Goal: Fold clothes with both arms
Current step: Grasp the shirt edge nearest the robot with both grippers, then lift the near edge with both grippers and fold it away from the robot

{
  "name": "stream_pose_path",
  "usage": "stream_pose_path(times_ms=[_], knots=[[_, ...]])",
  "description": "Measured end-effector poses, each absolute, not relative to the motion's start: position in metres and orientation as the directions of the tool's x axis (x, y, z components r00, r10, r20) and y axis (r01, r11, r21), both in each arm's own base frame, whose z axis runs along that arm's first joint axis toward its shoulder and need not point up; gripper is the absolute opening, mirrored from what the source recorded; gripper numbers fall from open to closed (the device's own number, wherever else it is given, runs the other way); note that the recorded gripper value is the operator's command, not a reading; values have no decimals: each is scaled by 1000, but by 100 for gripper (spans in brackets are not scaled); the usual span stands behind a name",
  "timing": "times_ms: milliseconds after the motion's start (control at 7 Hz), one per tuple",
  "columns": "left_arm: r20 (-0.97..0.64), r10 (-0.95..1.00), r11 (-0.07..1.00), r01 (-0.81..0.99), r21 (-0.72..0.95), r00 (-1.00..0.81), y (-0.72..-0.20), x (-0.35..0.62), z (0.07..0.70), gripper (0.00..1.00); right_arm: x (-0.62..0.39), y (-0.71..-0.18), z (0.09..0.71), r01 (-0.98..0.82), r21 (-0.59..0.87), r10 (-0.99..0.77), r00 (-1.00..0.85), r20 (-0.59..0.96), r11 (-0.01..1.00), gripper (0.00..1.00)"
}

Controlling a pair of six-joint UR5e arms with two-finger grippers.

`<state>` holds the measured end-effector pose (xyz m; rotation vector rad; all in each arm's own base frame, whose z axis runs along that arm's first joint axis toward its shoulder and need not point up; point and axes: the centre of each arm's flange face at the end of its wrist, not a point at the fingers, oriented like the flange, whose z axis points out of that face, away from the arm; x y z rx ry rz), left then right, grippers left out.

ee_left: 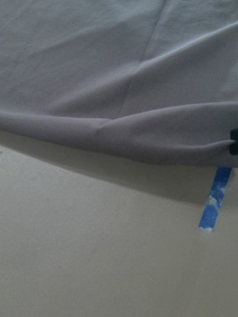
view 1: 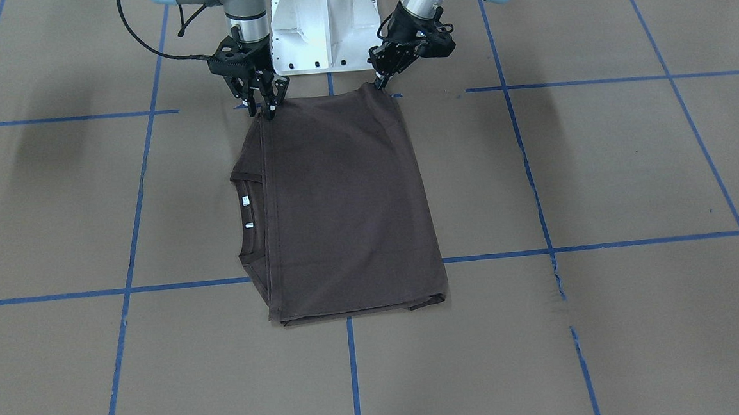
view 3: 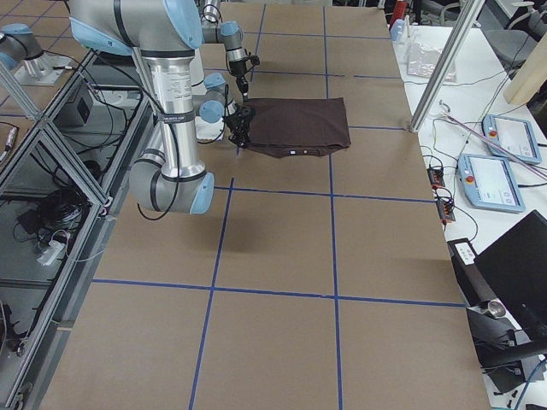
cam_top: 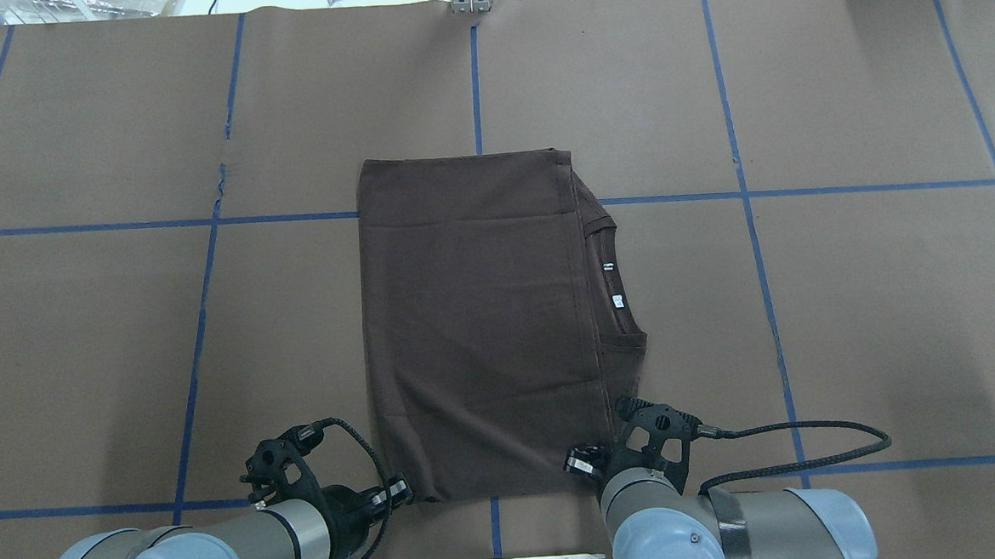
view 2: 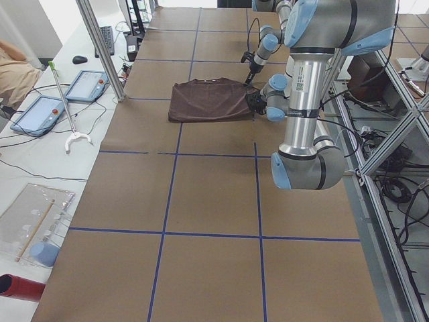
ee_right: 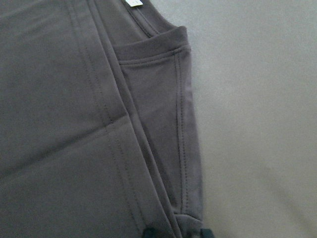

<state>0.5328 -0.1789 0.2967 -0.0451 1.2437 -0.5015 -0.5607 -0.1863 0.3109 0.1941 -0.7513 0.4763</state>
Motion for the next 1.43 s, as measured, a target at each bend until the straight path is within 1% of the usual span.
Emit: stream_pose_path(times_ms=[429,714,1000,1286,1429], knots=[[-893,-388,891,340,-300,227,-179,533,296,0,-563,-187,308,-484,5,344,628,698,875,0],[-899,-383,896,325,-304,213,-180,521,282,0,-556,-189,296,-489,-6,345,609,714,873,0],[-895,-385,905,281,-318,224,-180,473,233,0,-514,-192,254,-491,-42,347,550,760,870,0],[-889,-387,912,245,-329,245,-172,415,184,0,-452,-175,207,-462,-71,341,533,775,884,0],[-886,-388,914,232,-334,254,-169,393,169,0,-432,-168,194,-451,-86,343,528,777,888,0]])
